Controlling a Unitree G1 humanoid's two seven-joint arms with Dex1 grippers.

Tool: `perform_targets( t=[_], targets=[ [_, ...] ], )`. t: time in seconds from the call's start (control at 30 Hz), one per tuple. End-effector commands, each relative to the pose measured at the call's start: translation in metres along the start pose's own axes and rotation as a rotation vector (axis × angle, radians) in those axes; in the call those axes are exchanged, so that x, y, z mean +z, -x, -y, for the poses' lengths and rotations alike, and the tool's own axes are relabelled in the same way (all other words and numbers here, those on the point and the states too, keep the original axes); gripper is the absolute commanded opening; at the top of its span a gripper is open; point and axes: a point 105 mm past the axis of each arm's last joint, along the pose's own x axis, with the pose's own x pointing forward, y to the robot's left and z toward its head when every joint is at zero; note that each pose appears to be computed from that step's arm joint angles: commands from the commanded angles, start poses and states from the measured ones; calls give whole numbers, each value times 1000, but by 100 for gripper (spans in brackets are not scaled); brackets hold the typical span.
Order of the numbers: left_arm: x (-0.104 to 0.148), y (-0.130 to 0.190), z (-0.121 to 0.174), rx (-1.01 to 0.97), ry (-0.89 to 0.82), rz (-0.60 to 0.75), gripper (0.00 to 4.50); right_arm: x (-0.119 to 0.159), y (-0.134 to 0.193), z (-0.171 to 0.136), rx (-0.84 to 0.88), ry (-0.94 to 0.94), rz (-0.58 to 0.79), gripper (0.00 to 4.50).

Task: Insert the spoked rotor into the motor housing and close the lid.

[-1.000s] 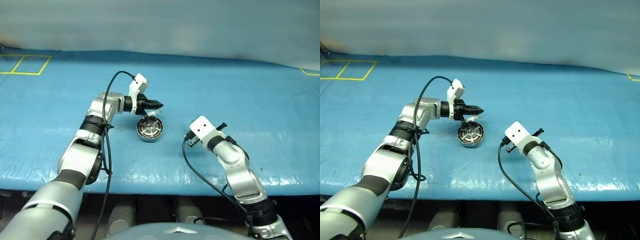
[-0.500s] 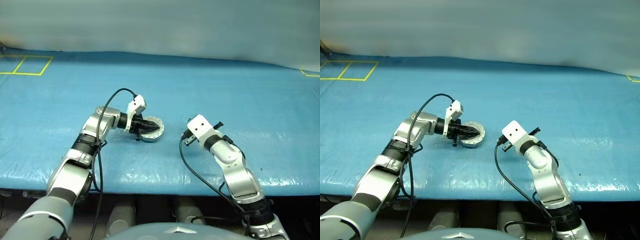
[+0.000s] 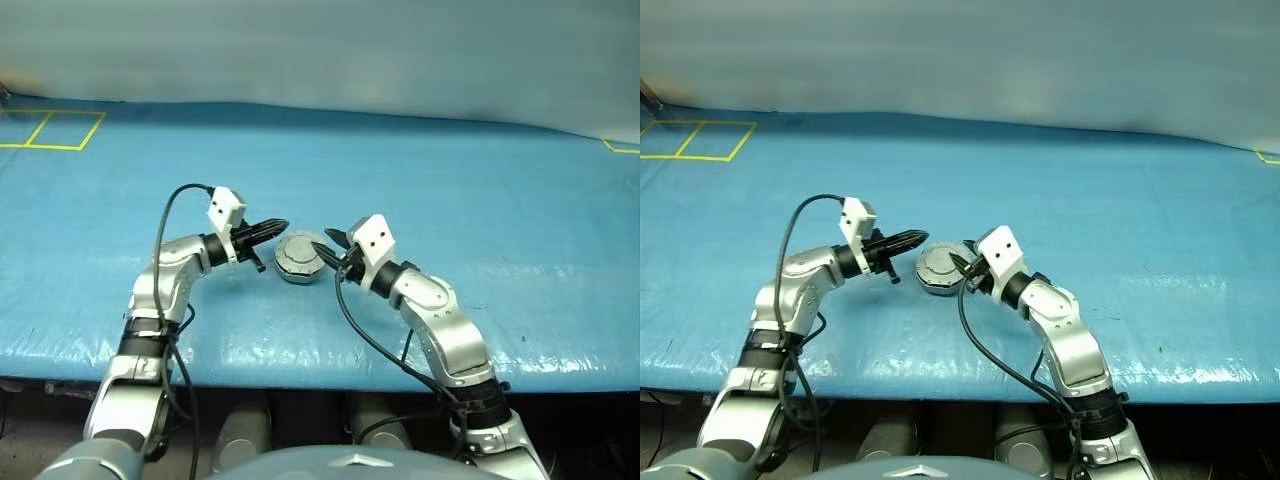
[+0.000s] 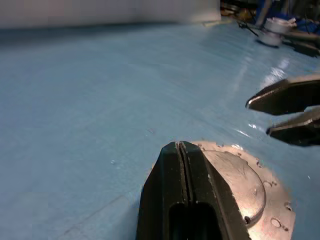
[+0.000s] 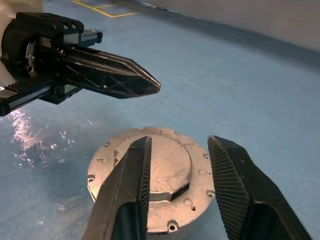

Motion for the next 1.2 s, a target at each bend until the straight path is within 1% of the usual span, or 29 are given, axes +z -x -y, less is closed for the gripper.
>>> perform_targets(
  t=[0.03, 0.17, 0.2, 0.3, 0.37, 0.47, 0.6, 0.83, 0.93, 1.0, 1.03, 1.2],
  targets=[
    [8, 10, 16, 5, -70, 58, 0, 9, -6, -4, 26, 22, 41, 291],
    [3, 22, 23, 55, -39, 89, 0, 2, -13, -6, 35, 26, 12, 429],
    [3, 24, 24, 69, -26, 103, 0, -1, -14, -6, 39, 30, -2, 448],
    [-3, 31, 31, 87, 10, 120, 0, -8, -18, -3, 21, 20, -25, 448],
    [-10, 35, 34, 99, 16, 97, 0, -9, -20, -4, 20, 10, -27, 448],
    [-20, 43, 30, 140, 19, 67, 0, -12, -23, -5, 24, 2, -34, 448],
    [-24, 51, 29, 179, 42, 86, 0, -14, -26, -5, 24, 2, -43, 448],
    [-36, 58, 33, 216, 85, 72, 0, -18, -30, -10, 44, 11, -58, 448],
    [-37, 59, 33, 232, 89, 79, 0, -21, -31, -10, 48, -16, -66, 386],
    [-37, 60, 33, 236, 97, 98, 0, -23, -31, -10, 47, -30, -72, 320],
    [-37, 60, 33, 240, 106, 111, 0, -23, -31, -10, 50, -33, -72, 302],
    [-38, 59, 36, 228, 104, 137, 0, -14, -32, -14, 74, -61, -45, 302]
  ],
)
